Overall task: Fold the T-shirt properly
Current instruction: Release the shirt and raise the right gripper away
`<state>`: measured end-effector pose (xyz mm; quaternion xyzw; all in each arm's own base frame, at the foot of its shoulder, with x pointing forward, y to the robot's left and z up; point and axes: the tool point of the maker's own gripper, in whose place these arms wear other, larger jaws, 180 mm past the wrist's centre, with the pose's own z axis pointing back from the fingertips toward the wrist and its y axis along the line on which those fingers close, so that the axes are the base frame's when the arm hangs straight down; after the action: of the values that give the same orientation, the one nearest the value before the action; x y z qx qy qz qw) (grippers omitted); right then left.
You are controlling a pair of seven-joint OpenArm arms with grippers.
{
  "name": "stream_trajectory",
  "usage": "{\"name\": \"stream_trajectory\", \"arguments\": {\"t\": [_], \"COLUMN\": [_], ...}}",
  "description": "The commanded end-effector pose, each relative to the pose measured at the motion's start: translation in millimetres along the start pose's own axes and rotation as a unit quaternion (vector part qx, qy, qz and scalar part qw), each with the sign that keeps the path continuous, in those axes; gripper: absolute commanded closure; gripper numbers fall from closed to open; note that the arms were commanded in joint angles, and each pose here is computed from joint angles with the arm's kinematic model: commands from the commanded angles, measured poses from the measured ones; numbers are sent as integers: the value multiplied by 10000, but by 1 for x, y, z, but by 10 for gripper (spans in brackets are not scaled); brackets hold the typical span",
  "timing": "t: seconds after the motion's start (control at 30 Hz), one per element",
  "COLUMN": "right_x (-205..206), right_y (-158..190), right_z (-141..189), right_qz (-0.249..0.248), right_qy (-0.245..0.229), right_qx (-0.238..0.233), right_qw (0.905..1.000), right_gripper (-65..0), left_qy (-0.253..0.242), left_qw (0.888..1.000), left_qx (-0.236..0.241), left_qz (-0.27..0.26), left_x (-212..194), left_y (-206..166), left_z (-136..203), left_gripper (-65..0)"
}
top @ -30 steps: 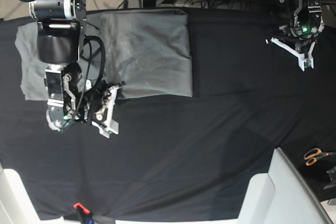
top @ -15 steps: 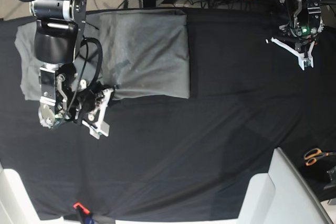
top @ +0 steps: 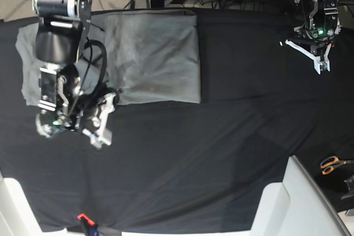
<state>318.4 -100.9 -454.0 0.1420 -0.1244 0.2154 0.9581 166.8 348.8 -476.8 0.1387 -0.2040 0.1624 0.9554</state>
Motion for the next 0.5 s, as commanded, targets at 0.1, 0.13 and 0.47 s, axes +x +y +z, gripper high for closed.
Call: {"name": "stream_trajectory", "arguments": {"t": [0.1,0.13,0.47], "right_x": [15,10,-100], "right_y": [-27,-33,-134], "right_z": [51,60,123], "right_qz": [-103,-167,-1947], "right_qy": [-935,-1028,-1080], "right_qx": [-726,-872,-1991], "right_qw": [9929,9907,9544], "right_gripper": [-249,-240,-215], "left_qy": [-215,-260,-1065], "left_qw": [9997,9993,9776], "left_qx": [-108,-204,-1615], "left_qz": [-105,-194,-831], "left_x": [12,13,40], "left_y": [-12,-21,-144], "left_z": [5,8,68], "left_gripper": [0,0,0]}}
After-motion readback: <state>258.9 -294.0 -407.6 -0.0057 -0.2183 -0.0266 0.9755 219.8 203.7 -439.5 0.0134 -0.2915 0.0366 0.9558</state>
